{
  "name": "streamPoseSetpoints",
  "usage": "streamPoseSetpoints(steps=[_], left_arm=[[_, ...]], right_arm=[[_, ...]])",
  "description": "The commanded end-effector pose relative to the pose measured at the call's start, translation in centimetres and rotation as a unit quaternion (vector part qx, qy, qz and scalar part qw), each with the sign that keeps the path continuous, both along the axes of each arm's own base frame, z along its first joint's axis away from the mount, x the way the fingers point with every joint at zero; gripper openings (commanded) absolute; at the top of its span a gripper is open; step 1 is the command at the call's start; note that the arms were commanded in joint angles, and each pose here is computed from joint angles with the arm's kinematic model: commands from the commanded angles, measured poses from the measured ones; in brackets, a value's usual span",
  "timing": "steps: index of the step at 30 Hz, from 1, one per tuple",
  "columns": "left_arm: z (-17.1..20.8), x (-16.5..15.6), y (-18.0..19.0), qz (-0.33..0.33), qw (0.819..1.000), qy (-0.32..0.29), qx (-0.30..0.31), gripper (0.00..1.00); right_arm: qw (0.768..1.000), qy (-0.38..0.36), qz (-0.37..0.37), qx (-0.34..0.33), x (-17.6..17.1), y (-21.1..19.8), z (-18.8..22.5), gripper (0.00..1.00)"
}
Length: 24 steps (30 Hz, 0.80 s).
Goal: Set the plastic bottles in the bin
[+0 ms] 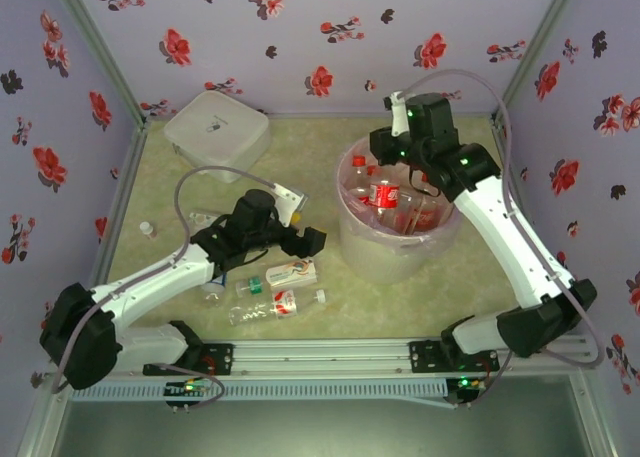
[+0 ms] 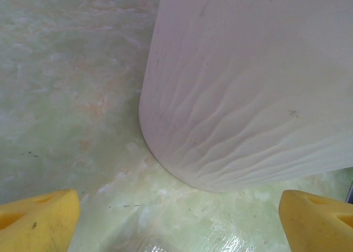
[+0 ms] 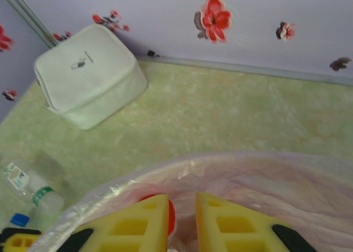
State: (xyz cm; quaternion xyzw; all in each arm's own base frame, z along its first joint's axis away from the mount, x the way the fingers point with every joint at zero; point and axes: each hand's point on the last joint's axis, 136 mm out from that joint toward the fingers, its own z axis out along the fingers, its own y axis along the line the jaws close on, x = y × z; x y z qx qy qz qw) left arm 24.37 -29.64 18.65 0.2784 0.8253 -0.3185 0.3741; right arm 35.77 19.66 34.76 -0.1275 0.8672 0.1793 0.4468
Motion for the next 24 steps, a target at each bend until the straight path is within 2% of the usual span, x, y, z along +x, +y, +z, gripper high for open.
streamPoseSetpoints(steps=[1,14,20,24], left_arm=[[1.7,0.4,-1.2,-0.007,1.0,-0.008,-0.03,0.93],[1.0,1.4,-2.3,0.0,0.999,0.008,-0.041,0.93],[1.2,1.6,-2.3,0.005,0.999,0.004,-0.042,0.93],[1.7,1.7,-1.3,0.014,1.0,-0.009,-0.011,0.94]], right_arm=[[1.0,0.007,-0.006,0.007,-1.3,-0.8,-0.1,0.18],[0.995,0.055,-0.003,0.085,-5.9,-1.2,-4.9,0.13],[0.994,0.075,-0.006,0.084,-5.8,-1.0,-7.0,0.12],[0.994,0.074,-0.002,0.078,-5.5,-0.8,-6.8,0.14]])
